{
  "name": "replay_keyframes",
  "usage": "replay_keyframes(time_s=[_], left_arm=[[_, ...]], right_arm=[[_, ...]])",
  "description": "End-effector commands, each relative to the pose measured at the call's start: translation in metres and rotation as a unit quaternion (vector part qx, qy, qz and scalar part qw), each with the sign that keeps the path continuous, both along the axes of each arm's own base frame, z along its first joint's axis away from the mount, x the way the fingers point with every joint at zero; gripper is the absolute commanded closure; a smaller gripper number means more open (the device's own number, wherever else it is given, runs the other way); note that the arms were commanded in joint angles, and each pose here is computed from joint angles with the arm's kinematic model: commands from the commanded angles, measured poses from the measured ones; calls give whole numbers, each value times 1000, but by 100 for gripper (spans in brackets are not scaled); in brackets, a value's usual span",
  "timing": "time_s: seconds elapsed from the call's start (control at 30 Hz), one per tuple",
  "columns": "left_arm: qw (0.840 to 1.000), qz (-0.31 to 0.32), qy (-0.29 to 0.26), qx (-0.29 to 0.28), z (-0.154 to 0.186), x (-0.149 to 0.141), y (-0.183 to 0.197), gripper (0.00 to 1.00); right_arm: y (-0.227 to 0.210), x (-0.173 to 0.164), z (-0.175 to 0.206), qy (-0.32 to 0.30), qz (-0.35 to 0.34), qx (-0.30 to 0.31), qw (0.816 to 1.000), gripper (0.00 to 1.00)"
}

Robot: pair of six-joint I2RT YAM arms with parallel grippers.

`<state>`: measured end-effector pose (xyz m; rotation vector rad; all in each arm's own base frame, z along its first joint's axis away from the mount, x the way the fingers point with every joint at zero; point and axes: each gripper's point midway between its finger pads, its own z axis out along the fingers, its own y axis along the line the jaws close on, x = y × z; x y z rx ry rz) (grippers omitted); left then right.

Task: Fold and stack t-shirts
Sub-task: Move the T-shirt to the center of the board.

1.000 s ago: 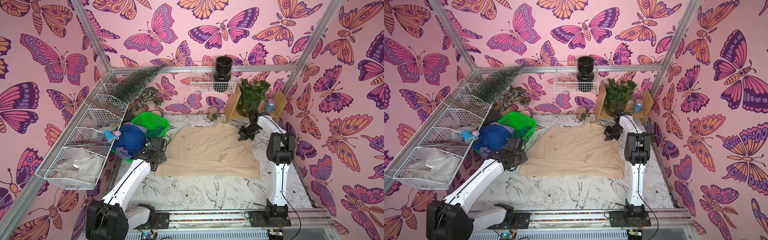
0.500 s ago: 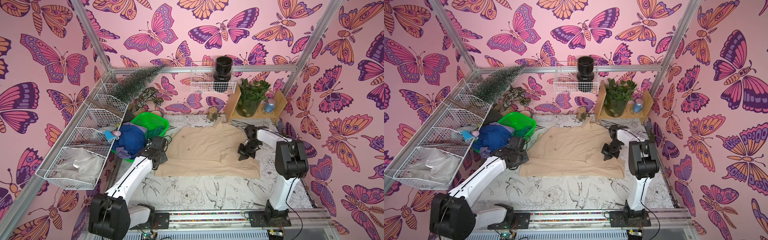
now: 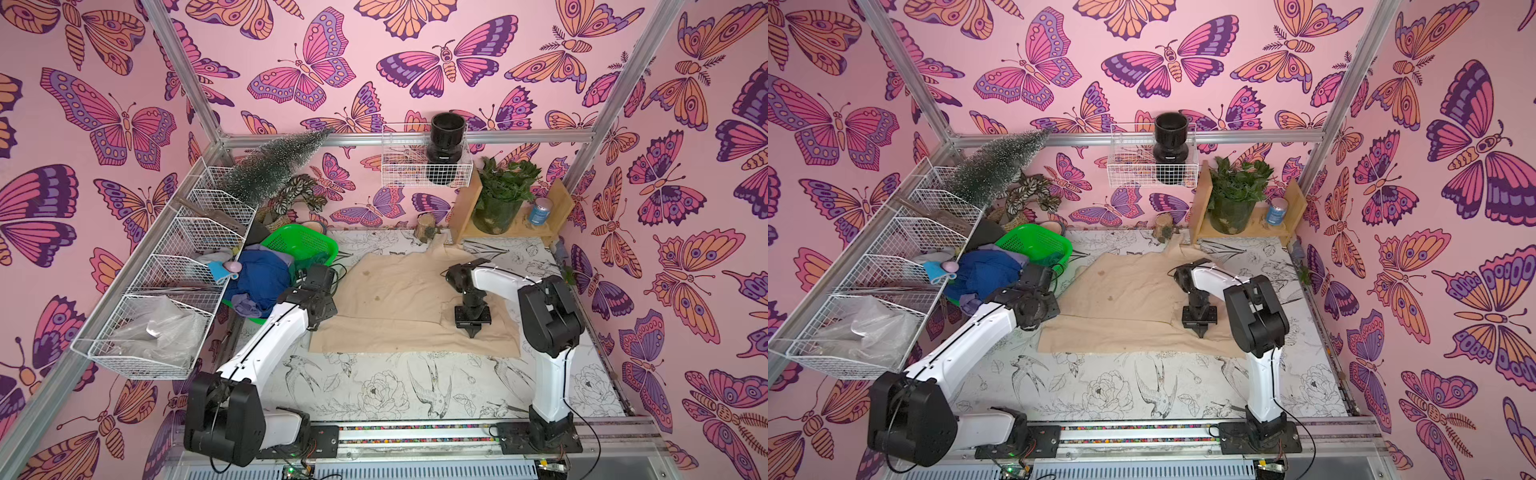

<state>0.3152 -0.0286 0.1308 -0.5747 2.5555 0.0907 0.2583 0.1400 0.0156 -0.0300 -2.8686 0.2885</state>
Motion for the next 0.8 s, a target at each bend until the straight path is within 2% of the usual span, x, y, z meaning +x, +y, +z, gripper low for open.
replay_keyframes(time_s=[0.0,0.2,0.33,0.47,0.57,0.67,0.77], left_arm=[[1000,-9,-2,10,5,5,-1,67],[1000,-13,4,12,2,3,-1,67],[1000,-11,10,12,-3,0,0,67],[1000,-13,10,7,-3,1,-2,66],[1000,-18,-2,11,7,11,-4,64],[998,-46,-44,2,24,41,-15,57],[992,-84,-88,-45,31,81,-33,56]], right_arm=[[-34,-44,-1,54,9,-82,995,100],[-56,-89,-3,72,-7,-94,993,100],[-69,-107,-1,85,-6,-108,990,100],[-67,-90,16,51,3,-109,993,100],[-52,-69,32,11,-4,-83,996,92],[-31,-54,39,-16,-20,-31,999,84],[-16,-46,40,-26,-29,3,999,82]])
